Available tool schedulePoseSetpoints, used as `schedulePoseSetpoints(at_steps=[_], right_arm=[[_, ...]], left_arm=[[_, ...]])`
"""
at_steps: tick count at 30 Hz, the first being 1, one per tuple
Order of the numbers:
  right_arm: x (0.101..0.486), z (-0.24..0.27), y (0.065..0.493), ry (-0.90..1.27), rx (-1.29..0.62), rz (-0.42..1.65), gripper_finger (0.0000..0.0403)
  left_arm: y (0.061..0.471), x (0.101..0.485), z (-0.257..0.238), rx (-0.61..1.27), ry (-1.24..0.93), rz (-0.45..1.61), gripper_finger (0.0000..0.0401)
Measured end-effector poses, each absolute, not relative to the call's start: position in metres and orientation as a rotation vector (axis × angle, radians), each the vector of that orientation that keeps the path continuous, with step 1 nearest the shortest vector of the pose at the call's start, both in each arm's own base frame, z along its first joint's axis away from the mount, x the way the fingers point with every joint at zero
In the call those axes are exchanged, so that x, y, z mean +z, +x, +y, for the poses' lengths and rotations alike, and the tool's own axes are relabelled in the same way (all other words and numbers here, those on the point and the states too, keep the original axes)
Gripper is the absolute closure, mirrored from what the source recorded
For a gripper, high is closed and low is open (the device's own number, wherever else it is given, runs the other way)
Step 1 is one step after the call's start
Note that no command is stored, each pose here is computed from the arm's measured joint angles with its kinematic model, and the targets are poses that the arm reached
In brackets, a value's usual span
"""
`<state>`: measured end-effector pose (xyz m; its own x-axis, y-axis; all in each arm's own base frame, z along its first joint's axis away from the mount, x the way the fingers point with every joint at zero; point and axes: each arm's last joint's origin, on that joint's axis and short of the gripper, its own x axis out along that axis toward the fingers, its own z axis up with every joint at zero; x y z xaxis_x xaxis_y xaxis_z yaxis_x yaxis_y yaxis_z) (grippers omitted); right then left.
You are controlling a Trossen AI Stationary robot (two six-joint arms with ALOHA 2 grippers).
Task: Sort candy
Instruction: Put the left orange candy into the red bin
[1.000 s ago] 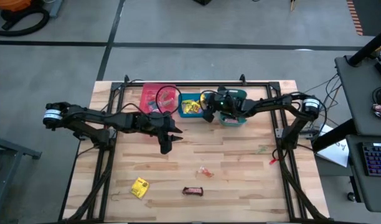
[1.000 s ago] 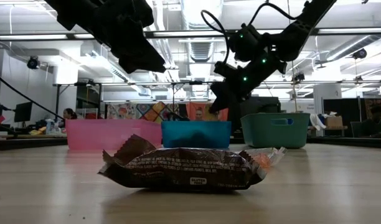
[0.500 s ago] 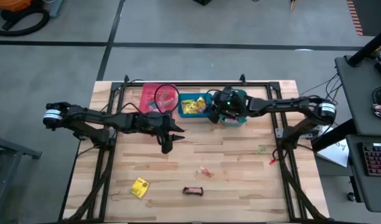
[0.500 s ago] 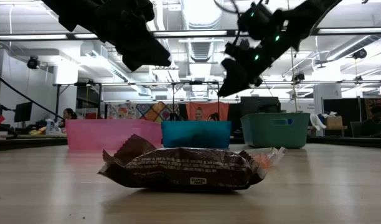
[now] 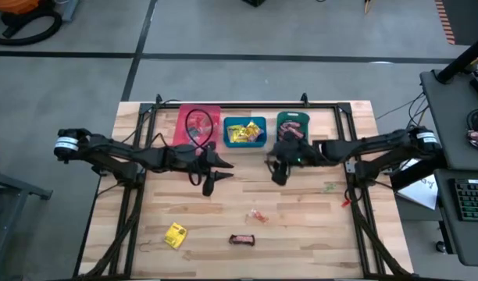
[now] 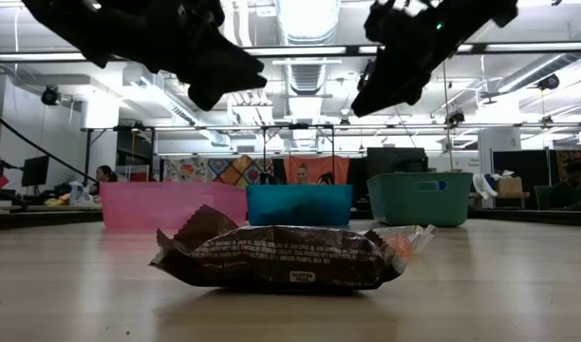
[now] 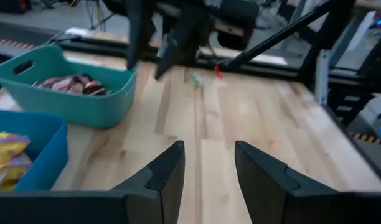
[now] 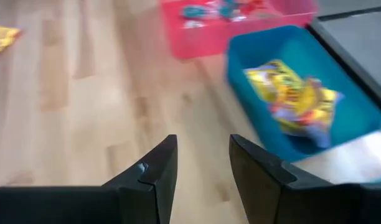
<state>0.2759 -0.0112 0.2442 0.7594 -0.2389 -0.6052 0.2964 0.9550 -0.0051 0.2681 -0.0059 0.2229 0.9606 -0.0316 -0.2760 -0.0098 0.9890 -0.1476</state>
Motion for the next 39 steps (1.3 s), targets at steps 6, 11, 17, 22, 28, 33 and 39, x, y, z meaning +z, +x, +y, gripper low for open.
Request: schedulePoseSetpoints(at_steps=[6, 11, 17, 22, 28, 33, 39], right_arm=[[0.244, 0.021, 0.276, 0.105, -0.203, 0.643, 0.0264], [0.243, 0.043, 0.271, 0.103, -0.134, 0.660, 0.0264], [0.241, 0.067, 0.258, 0.106, -0.064, 0.730, 0.0264], [0.241, 0.082, 0.252, 0.117, -0.026, 0.750, 0.0264], [0.240, 0.096, 0.245, 0.119, 0.015, 0.768, 0.0264], [0.238, 0.104, 0.241, 0.121, 0.032, 0.778, 0.0264], [0.237, 0.110, 0.239, 0.114, 0.037, 0.767, 0.0264]], left_arm=[[0.275, 0.219, -0.015, -0.047, -0.145, 0.247, 0.0276], [0.293, 0.207, -0.025, -0.075, -0.131, 0.287, 0.0276], [0.321, 0.189, -0.035, -0.120, -0.072, 0.351, 0.0269], [0.341, 0.174, -0.041, -0.193, -0.025, 0.360, 0.0247], [0.357, 0.145, -0.051, -0.290, 0.056, 0.415, 0.0225], [0.369, 0.132, -0.067, -0.396, 0.064, 0.381, 0.0223], [0.384, 0.102, -0.072, -0.408, 0.062, 0.449, 0.0223]])
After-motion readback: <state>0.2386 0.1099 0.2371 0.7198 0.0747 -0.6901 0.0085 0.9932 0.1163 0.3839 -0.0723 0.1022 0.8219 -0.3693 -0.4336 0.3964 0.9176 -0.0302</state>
